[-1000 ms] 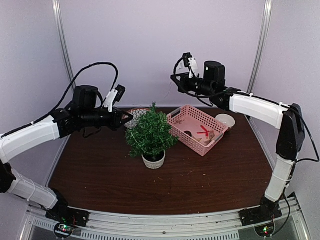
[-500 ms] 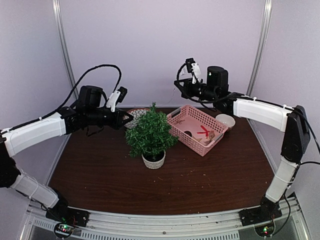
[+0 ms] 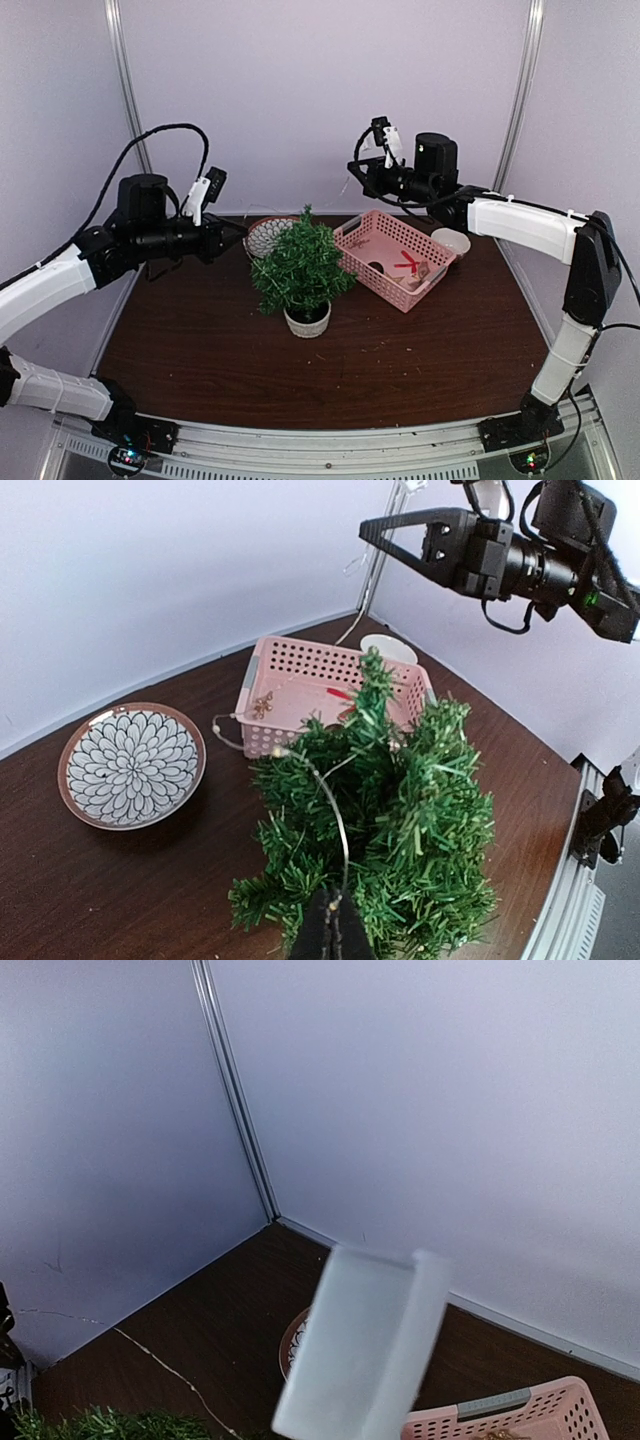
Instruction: Decorate the small christmas tree
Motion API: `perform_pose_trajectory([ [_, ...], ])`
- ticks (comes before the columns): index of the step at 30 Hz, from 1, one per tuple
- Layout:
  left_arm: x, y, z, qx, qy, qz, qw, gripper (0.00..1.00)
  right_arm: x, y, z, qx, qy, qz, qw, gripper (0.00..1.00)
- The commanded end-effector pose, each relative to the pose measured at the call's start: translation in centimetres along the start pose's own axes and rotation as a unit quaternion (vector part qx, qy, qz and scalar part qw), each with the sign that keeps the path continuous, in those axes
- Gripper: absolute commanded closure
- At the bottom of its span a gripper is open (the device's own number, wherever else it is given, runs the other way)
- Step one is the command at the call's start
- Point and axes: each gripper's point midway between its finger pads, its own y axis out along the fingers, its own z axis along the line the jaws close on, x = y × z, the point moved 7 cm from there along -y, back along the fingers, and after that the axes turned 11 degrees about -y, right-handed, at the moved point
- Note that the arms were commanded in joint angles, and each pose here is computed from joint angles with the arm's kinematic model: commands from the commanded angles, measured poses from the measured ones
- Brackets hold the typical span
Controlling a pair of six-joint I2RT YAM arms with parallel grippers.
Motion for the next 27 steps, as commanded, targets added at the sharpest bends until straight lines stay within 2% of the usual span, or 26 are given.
perform_pose_trajectory([
  [1, -1.9, 1.1, 1.2, 0.016, -0.014, 0.03, 0.999, 1.0, 1.4, 0.0, -0.2, 0.007, 0.0, -0.025, 1.0, 1.0],
  [12, -1.1, 4.7, 2.7, 0.046, -0.019, 0.035, 0.998, 1.0, 0.9, -0.9, -0.5, -0.012, -0.015, -0.01, 1.0, 1.0],
  [27, -0.6, 8.1, 3.5, 0.038, -0.021, 0.057, 0.997, 1.0, -1.1, -6.6, -1.4, -0.059, -0.025, 0.025, 0.998, 1.0],
])
